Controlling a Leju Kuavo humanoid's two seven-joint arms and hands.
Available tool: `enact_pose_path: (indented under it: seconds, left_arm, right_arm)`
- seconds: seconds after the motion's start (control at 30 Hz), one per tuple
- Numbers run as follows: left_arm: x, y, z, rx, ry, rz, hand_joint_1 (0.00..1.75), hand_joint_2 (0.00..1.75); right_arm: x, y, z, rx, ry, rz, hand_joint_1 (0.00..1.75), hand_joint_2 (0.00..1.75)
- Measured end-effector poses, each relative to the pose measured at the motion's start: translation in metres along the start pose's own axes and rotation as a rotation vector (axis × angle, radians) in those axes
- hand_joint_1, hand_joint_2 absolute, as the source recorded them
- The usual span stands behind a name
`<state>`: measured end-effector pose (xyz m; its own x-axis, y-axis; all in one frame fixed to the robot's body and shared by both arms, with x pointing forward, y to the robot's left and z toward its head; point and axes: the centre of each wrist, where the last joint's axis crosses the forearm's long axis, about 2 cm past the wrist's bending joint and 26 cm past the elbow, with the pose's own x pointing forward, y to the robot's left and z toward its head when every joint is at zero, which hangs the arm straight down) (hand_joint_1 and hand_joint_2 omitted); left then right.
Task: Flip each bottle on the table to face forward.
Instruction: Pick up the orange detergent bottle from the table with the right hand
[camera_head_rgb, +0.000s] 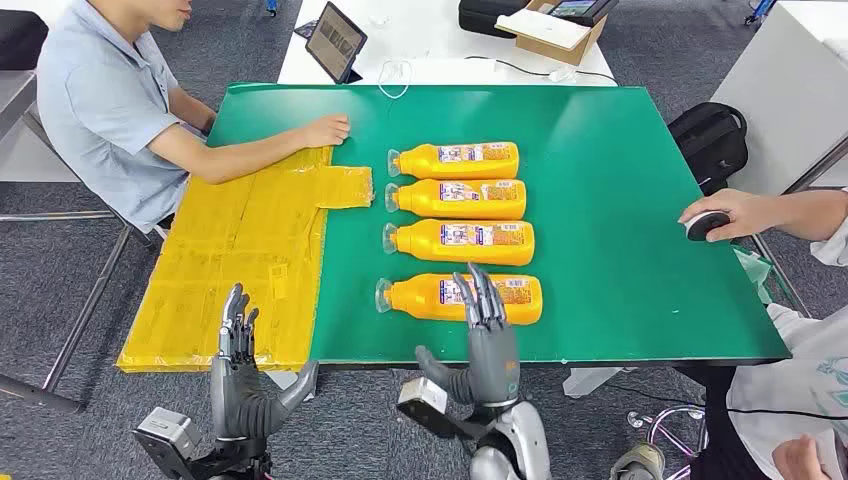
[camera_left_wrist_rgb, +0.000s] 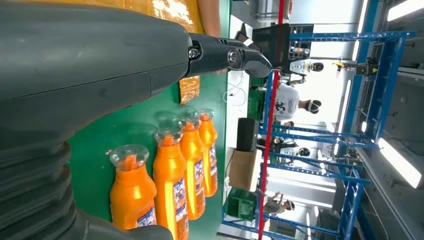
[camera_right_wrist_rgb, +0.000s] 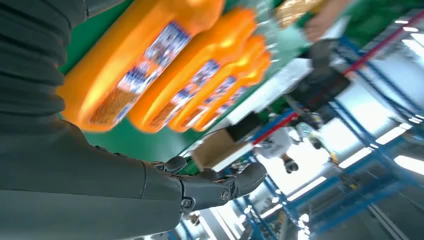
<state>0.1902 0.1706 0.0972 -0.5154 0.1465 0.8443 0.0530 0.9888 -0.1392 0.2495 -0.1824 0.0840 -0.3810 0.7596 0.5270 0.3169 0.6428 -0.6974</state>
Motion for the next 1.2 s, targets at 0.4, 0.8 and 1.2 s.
enact_pose_path:
  seconds: [0.4, 0.8, 1.2]
  left_arm:
    - [-0.003, 0.0, -0.002, -0.001, -0.001, -0.043, 0.0, 1.75]
    - [-0.008, -0.001, -0.005, -0.022, 0.007, -0.033, 0.0, 1.75]
    - [-0.013, -0.001, -0.01, -0.045, 0.01, -0.034, 0.0, 1.75]
  right_arm:
    - [-0.05, -0.01, -0.024, 0.166, 0.059, 0.226, 0.0, 1.75]
    - [-0.081, -0.016, -0.032, 0.385, 0.178, 0.345, 0.0, 1.75]
    - [-0.107, -0.019, -0.055, 0.441, 0.229, 0.443, 0.0, 1.75]
